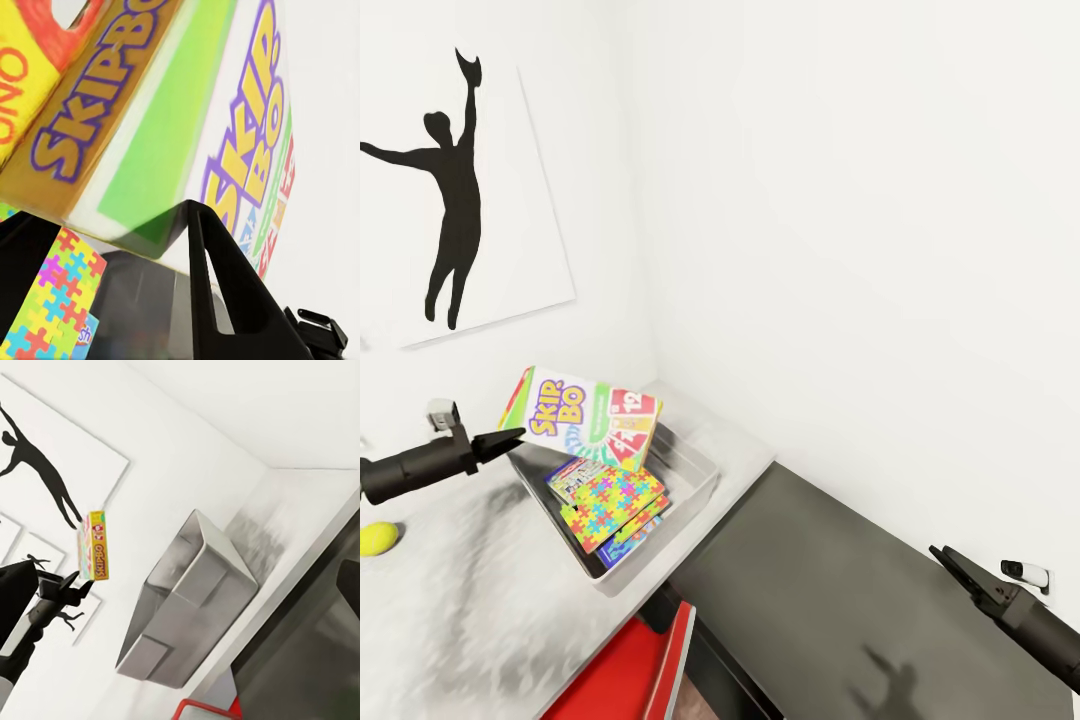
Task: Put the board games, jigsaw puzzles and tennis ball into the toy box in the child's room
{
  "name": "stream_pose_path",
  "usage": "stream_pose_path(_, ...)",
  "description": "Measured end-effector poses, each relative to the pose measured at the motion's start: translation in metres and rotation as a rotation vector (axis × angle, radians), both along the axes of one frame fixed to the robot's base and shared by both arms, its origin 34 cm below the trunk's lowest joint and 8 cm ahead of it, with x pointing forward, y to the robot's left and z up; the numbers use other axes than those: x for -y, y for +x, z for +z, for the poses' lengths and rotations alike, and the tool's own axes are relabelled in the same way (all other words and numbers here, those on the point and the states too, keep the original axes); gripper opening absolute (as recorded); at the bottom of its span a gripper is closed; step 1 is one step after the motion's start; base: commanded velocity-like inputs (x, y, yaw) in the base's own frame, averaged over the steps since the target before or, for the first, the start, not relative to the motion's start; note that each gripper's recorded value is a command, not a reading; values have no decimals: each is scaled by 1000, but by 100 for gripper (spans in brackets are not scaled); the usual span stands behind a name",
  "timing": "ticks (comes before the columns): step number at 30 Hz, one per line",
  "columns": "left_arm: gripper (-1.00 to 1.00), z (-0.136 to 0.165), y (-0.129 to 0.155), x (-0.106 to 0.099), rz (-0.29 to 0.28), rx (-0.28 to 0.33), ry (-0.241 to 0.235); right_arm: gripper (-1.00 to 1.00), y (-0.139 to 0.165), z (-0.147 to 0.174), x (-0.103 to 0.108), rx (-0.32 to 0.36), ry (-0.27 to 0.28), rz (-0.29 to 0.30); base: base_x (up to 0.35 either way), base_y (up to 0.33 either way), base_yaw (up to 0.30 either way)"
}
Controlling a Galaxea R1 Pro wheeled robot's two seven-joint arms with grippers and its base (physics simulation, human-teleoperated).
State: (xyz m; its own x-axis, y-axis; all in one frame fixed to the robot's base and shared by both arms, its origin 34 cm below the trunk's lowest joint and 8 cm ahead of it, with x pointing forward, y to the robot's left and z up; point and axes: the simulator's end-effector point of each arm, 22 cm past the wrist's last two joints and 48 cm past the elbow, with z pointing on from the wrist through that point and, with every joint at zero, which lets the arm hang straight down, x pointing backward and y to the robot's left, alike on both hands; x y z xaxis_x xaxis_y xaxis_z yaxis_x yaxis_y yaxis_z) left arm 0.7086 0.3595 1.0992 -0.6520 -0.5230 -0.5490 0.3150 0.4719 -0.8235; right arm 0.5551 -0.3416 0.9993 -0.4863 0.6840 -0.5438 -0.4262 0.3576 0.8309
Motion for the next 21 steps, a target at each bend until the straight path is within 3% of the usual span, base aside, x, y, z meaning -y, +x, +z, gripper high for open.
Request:
stream_pose_path(16, -100, -9, -5, 0, -40, -34, 81, 100, 0, -1, -1, -1, 0, 1, 0, 0, 0)
stream_pose_path(21, -100, -3, 1, 12, -76, -26, 112, 100, 0, -1, -1, -1, 0, 1, 0, 0, 0)
